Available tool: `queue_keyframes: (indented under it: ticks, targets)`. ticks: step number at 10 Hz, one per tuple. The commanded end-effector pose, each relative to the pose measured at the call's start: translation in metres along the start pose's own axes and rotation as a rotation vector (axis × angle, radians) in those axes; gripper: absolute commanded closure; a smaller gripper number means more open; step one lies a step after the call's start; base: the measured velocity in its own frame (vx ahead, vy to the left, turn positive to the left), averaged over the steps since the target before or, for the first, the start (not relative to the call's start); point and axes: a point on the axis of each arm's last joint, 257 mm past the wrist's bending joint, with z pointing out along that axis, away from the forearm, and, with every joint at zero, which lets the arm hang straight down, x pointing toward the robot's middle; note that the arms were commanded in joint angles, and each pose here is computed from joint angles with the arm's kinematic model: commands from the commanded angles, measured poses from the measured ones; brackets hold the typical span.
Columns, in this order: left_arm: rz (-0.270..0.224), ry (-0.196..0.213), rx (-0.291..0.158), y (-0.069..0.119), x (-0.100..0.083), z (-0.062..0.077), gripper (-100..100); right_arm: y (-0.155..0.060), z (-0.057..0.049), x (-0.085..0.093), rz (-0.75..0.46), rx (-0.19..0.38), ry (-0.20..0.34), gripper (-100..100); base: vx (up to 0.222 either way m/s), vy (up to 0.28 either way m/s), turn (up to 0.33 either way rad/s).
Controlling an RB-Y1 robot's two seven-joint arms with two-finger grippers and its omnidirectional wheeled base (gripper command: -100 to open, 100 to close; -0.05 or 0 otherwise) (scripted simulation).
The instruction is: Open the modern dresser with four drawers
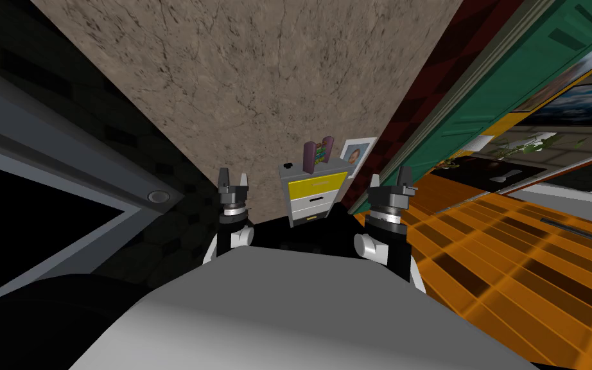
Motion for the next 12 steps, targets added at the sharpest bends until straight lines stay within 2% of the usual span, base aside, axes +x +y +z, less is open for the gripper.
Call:
queue_keyframes:
  ticks: [1,9,10,12]
  targets:
    - [0.0,0.0,0.0,0.0,0.0,0.0,0,0.0,0.0,0.0,0.0,0.0,0.0,0,0.0,0.0,0.0]
    - [0.0,0.0,0.0,0.0,0.0,0.0,0,0.0,0.0,0.0,0.0,0.0,0.0,0,0.0,0.0,0.0]
    - [0.0,0.0,0.0,0.0,0.0,0.0,0,-0.002,0.001,0.007,-0.032,0.005,0.043,-100,0.009,0.004,0.001]
    - [0.0,0.0,0.0,0.0,0.0,0.0,0,-0.007,0.001,0.017,-0.095,0.015,0.107,-100,0.008,0.012,0.002]
